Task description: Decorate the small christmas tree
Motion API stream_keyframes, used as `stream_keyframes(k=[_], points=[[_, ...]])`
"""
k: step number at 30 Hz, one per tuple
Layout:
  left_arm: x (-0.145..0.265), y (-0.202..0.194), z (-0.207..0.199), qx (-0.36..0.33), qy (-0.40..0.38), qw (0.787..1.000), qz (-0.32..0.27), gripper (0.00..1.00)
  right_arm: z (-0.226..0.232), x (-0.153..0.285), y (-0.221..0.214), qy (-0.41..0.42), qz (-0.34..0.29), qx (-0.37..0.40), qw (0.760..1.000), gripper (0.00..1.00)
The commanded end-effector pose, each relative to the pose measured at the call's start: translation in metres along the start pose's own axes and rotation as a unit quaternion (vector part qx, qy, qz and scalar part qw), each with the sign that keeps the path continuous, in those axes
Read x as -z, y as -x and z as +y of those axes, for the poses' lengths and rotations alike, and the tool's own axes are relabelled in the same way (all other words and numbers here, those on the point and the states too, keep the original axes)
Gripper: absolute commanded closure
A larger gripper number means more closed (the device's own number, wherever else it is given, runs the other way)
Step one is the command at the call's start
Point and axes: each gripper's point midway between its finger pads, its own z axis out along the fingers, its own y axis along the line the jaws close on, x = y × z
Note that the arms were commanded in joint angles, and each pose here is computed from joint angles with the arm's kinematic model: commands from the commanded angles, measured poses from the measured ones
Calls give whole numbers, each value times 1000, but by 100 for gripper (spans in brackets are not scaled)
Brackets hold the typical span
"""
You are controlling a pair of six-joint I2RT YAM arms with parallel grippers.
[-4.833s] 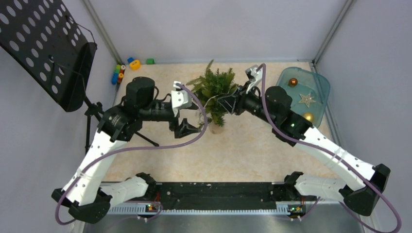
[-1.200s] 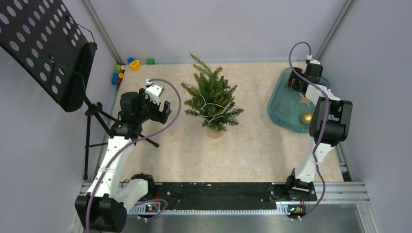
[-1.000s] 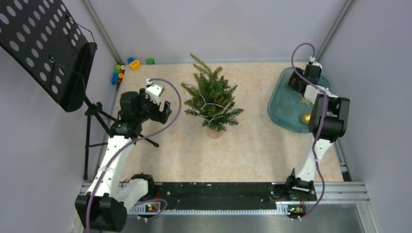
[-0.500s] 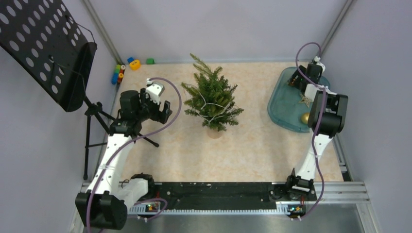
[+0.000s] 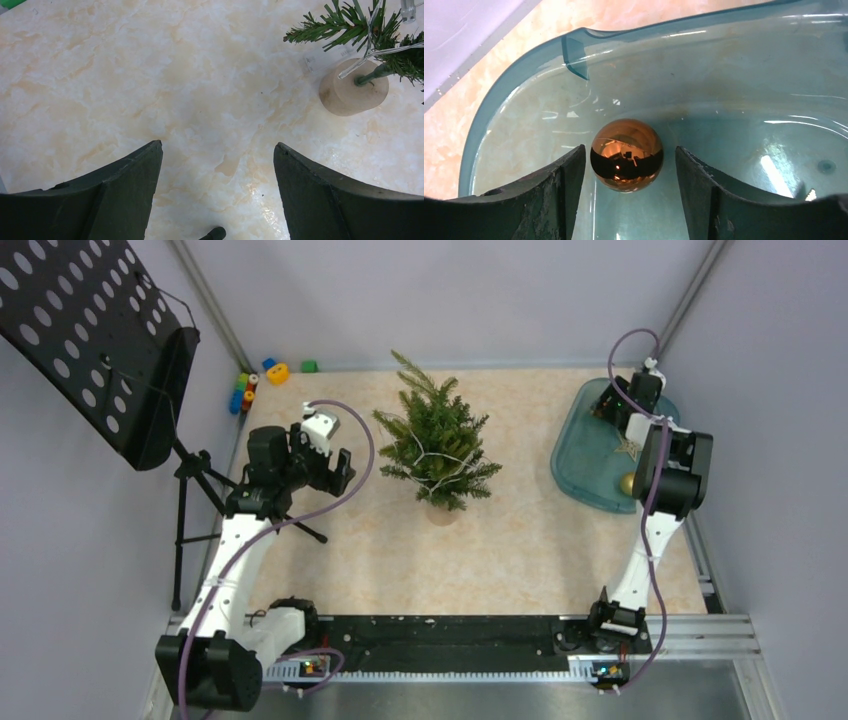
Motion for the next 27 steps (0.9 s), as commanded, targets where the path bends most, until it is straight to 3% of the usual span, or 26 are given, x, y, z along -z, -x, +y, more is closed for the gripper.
stream_keyframes(k=[1, 9, 17, 27], points=[[4, 23, 2, -17, -3, 999, -29, 14, 12, -6, 18, 28, -19, 8, 999, 37], [5, 22, -1, -17, -13, 999, -30, 14, 17, -4, 17, 39, -7, 14, 999, 57], [6, 25, -2, -17, -16, 999, -34, 14, 30, 38, 40, 54, -41, 27, 997, 82], [10, 27, -4, -22, -18, 999, -38, 13, 70, 133, 77, 89, -93, 49, 990, 86]])
